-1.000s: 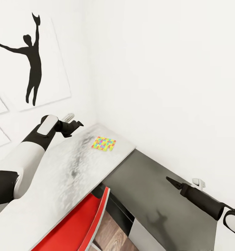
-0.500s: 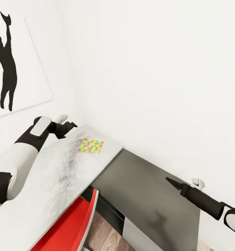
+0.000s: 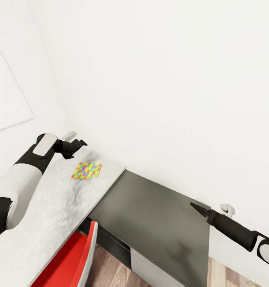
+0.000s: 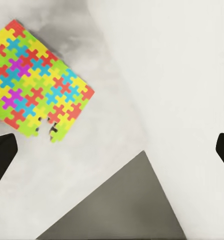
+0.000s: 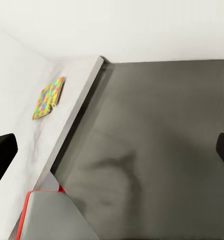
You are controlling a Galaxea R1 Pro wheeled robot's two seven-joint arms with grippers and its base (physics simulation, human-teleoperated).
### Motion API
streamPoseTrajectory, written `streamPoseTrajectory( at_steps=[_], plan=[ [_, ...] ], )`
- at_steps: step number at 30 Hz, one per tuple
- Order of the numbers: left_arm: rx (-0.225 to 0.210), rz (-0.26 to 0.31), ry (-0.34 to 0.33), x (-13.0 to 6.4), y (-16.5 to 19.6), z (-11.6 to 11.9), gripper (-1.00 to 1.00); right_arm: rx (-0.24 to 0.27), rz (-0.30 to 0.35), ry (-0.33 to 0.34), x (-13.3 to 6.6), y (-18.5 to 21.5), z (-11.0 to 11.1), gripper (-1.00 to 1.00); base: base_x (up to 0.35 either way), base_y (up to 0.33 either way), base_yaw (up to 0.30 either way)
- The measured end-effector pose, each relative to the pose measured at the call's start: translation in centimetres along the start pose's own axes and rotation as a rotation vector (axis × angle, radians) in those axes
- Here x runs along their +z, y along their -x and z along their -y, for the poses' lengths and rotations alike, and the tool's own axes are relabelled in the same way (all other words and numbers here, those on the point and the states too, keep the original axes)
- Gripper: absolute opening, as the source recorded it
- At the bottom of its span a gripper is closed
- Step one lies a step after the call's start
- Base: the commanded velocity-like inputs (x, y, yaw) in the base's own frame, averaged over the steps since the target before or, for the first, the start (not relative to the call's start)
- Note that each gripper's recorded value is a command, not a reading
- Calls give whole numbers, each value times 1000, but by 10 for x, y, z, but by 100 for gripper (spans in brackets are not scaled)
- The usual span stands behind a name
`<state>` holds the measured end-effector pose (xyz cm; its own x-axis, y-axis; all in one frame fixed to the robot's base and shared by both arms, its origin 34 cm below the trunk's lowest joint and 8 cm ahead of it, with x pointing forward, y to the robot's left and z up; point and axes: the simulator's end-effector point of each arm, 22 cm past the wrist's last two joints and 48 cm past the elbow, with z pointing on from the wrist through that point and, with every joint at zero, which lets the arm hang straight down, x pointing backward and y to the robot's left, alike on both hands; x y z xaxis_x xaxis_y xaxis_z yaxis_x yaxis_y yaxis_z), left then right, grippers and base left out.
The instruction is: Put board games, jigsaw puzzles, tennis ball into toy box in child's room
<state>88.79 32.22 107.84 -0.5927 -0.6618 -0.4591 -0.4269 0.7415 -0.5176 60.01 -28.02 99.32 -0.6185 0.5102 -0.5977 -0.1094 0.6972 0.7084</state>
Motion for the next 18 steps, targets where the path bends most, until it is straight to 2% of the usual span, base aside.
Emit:
streamPoseTrajectory(
  at_steps=[10,18],
  plan=[
    [-8,14,14,-3,10,-11,100,0,-1,2,0,-1,-1,100,0,0,-273],
    [-17,23,28,-6,17,-24,100,-3,-3,4,0,-1,-1,100,0,0,-156]
  ],
)
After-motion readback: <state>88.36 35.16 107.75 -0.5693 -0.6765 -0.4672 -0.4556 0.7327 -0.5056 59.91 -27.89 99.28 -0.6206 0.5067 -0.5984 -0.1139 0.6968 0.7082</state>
